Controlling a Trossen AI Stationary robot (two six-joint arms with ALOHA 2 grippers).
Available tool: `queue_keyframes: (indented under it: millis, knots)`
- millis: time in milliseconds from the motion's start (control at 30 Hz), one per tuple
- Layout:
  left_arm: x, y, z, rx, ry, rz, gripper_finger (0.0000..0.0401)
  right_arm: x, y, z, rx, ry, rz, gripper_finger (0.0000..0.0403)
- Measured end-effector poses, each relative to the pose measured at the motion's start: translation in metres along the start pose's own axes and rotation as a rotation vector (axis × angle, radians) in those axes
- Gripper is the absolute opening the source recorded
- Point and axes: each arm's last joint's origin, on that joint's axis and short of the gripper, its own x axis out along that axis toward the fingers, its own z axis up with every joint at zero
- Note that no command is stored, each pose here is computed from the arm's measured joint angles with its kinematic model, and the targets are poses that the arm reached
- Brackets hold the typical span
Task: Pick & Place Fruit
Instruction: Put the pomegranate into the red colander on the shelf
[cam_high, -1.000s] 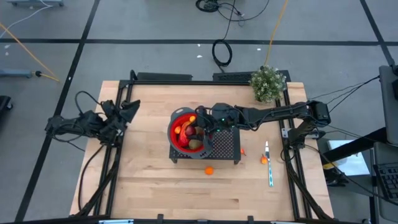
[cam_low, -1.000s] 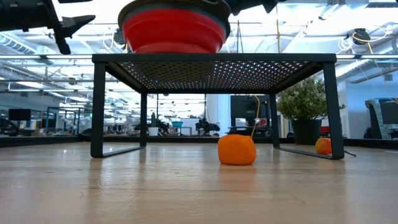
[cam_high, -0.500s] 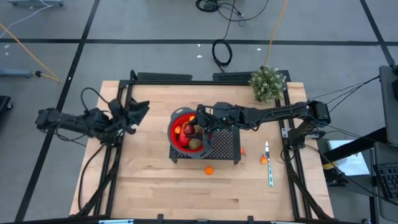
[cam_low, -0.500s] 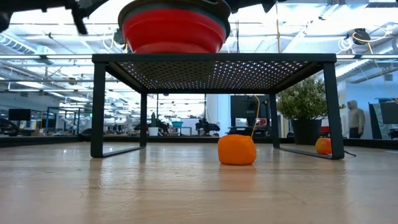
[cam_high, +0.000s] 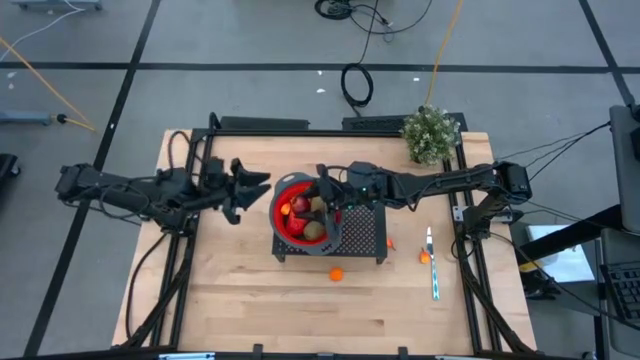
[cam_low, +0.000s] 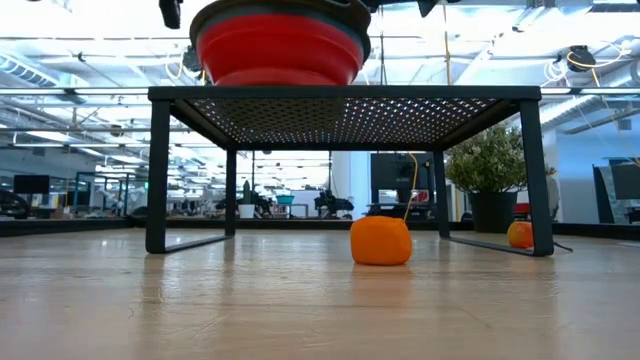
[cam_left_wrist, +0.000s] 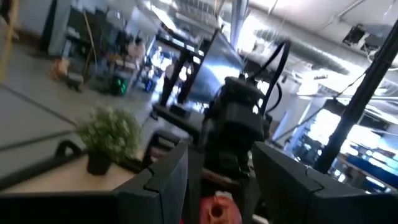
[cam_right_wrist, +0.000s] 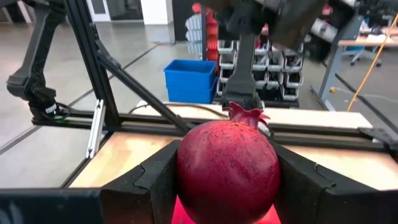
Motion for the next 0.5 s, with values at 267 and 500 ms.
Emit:
queue_keyframes:
  millis: [267, 500]
  knots:
    - [0.015, -0.003, -0.007, -0.061, 0.088, -0.007, 0.0179, -0.005, 0.001, 0.012, -0.022, -0.077, 0.001, 0.0199]
    - [0.023, -0.003, -0.019, -0.213, 0.147, -0.014, 0.0179, -0.009, 0.002, 0.017, -0.044, -0.092, -0.001, 0.0199]
